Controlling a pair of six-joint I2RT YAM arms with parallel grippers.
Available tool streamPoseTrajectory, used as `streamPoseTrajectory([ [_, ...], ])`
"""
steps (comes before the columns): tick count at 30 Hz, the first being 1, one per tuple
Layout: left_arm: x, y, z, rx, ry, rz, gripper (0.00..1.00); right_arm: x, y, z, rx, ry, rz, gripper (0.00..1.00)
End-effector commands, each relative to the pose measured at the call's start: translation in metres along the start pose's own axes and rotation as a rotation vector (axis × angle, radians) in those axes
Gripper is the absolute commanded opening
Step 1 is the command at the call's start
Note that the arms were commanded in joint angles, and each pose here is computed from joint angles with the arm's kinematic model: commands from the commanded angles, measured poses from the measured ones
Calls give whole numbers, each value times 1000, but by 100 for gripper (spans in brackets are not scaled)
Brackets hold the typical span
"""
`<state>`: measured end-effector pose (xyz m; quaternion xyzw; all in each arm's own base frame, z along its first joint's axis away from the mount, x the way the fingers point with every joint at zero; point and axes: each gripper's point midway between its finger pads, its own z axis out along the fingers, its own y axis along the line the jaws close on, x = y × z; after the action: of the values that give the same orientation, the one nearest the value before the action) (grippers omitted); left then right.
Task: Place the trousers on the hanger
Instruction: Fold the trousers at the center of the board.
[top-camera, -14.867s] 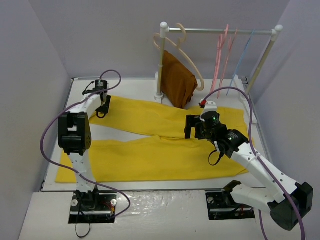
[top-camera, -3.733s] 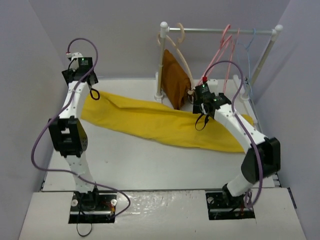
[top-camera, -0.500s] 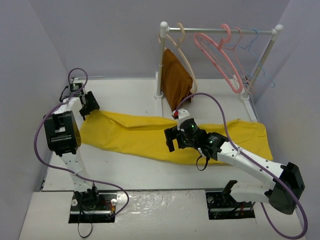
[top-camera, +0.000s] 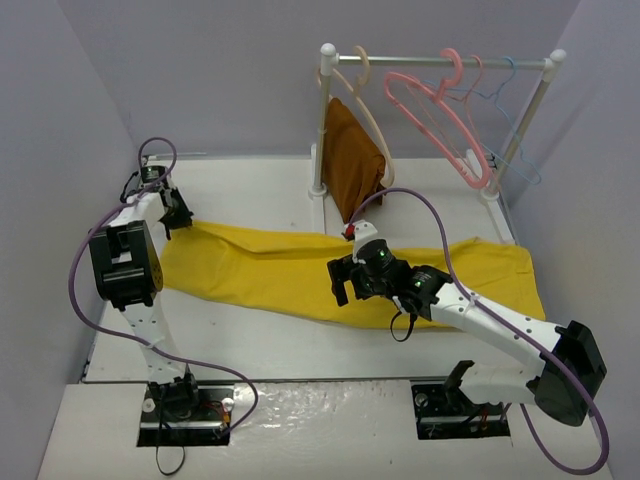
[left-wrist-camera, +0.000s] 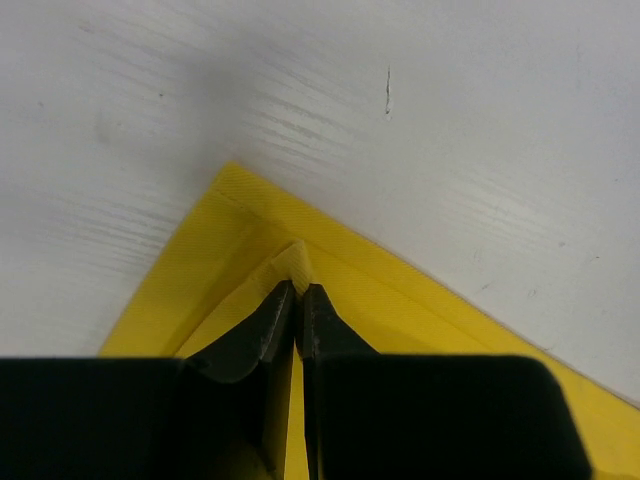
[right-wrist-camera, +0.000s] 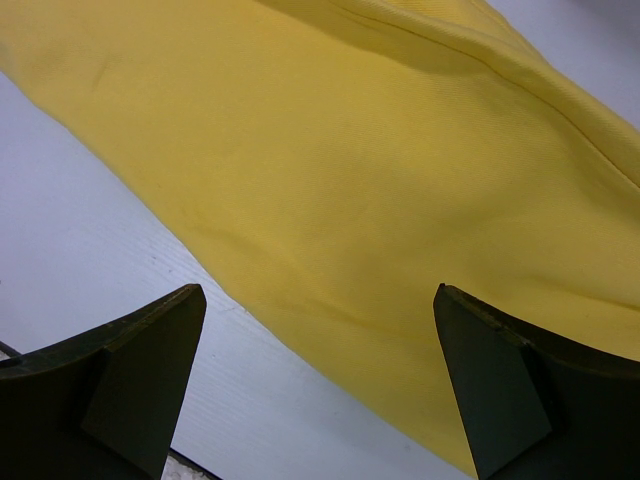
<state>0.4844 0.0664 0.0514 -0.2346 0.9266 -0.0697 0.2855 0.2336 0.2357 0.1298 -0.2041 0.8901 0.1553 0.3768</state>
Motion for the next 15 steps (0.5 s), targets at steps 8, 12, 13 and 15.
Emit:
streamPoseTrajectory([
  [8,-91,25,-120,-326,-245,-65,0,-13,-3,-5,11,-70,35,95],
  [12,-84,39,-99,-401,-198,-94,0,-9,-7,-5,28,-67,42,95],
  [13,-82,41,-92,-406,-183,-95,1,-8,-8,-5,32,-67,45,95],
  [15,-80,44,-73,-419,-157,-100,9,-5,-10,-4,42,-63,52,95],
])
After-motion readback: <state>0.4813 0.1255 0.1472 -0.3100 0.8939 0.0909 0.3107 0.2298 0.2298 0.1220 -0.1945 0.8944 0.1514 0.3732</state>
